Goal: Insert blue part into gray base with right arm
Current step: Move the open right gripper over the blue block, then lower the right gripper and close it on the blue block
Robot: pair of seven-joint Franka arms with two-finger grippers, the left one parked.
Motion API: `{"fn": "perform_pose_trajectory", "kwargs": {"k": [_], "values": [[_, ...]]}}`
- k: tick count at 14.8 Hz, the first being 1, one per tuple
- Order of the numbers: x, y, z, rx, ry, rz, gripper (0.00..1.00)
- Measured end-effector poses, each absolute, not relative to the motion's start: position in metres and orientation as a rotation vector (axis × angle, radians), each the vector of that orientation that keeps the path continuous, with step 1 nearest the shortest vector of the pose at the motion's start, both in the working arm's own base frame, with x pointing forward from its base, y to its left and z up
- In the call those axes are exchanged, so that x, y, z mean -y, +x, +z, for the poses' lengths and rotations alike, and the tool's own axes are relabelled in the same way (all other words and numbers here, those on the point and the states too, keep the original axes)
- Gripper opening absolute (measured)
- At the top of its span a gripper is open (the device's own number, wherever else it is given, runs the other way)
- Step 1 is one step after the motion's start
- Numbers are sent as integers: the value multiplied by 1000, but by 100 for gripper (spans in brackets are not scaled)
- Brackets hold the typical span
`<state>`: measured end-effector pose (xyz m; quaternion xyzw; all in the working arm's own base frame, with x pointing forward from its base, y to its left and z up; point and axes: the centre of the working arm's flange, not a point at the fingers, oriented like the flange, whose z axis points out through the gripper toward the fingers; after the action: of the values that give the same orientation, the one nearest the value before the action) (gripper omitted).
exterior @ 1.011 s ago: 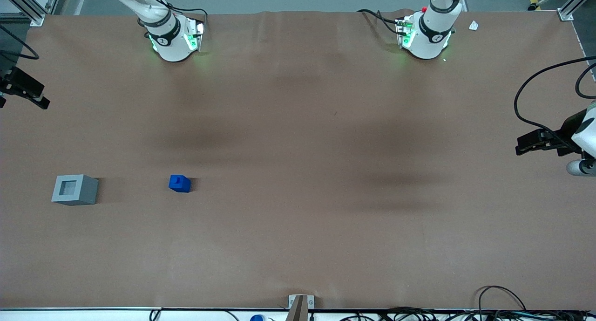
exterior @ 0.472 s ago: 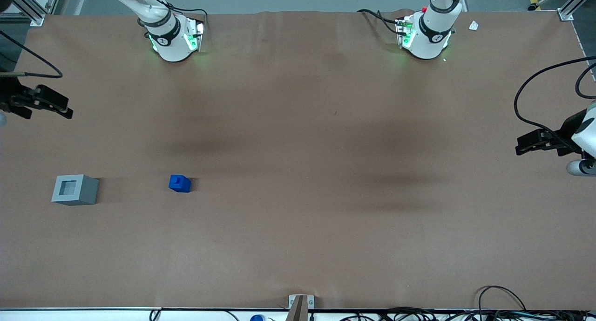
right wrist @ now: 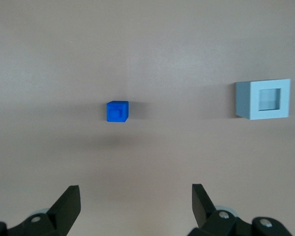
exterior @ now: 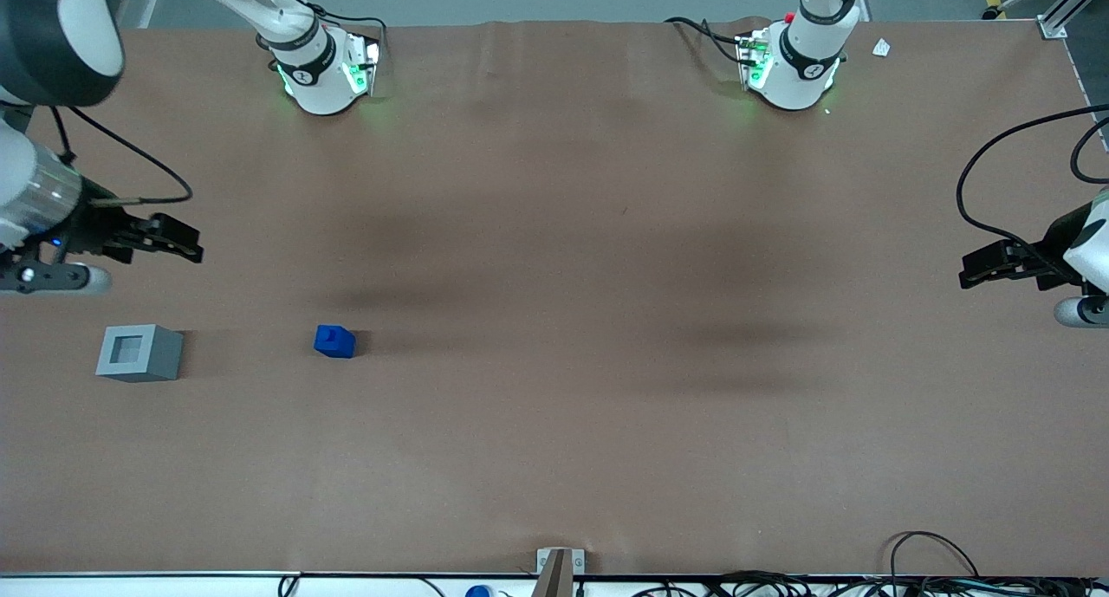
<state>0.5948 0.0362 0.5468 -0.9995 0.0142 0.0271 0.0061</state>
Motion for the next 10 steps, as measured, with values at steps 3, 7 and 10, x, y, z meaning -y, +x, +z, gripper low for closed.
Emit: {"fn": "perform_pose_trajectory", "kwargs": {"k": [3,7,10], "values": [[-54,604,521,-79,-3130,107,100],[-71,623,478,-116,-3132,119,100],[-90,637,432,-112,-3133,108,100]]}}
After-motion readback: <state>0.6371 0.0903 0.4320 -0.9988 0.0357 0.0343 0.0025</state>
